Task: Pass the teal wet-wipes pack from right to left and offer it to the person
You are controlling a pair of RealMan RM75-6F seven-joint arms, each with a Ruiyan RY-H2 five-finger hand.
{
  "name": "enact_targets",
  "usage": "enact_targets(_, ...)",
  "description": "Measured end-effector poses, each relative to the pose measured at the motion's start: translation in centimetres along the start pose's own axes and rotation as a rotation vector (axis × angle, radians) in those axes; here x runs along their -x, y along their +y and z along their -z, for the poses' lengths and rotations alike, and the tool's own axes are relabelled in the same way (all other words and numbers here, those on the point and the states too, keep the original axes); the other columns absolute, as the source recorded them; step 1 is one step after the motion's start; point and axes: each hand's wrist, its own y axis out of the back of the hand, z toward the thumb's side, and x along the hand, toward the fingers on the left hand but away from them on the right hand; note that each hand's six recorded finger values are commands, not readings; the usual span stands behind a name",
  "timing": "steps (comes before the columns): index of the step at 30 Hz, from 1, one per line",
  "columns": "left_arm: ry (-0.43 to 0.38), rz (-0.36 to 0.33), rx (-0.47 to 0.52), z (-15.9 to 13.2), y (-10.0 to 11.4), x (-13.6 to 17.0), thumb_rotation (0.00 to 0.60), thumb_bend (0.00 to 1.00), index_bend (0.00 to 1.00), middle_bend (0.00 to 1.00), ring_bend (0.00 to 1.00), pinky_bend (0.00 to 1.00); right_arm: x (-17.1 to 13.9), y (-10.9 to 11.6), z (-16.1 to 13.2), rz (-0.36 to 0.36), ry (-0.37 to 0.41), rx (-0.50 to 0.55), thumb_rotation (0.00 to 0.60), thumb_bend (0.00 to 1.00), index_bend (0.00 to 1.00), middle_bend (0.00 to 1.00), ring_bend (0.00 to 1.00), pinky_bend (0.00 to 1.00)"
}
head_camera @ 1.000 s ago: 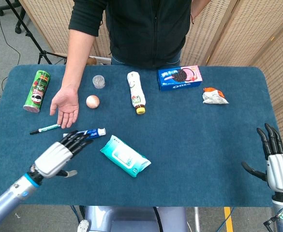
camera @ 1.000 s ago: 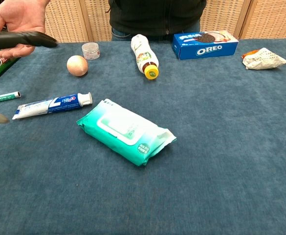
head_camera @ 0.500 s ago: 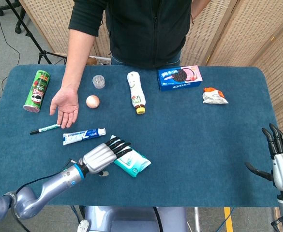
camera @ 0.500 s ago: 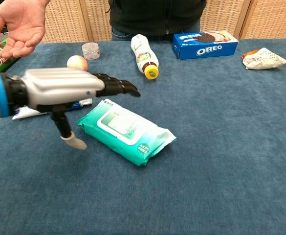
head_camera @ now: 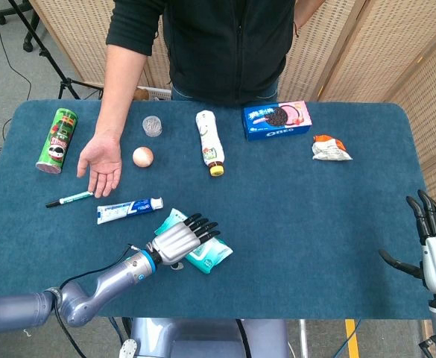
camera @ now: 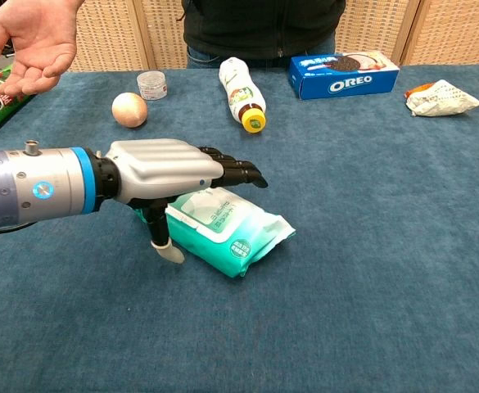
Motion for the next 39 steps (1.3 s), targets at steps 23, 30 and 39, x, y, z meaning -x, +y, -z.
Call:
enact_targets(23, 0.044, -0.247, -0.09, 0.8, 5.7, 3.4, 0.6, 0.34, 0.74, 0.57, 0.39, 0.52, -0.2, 0.0, -0.6, -0.001, 0.009, 0.018, 0.6, 0.0, 0.0, 0.0, 0.0, 0.11)
enact_targets(30, 0.077, -0.384, -0.146, 2.2, 11.5, 8.5, 0.6, 0.34, 0.75, 0.57, 0.39, 0.52, -0.3, -0.2, -0.9, -0.007, 0.017, 0.016, 0.6, 0.0, 0.0, 0.0, 0.0, 0.11)
enact_targets(39, 0.323, -0.43, -0.217, 7.6, 16.6, 15.0, 0.6, 0.34, 0.75, 0.58, 0.4, 0.52, -0.4, -0.2, -1.2, -0.007, 0.022, 0.023, 0.6, 0.0, 0.0, 0.0, 0.0, 0.11)
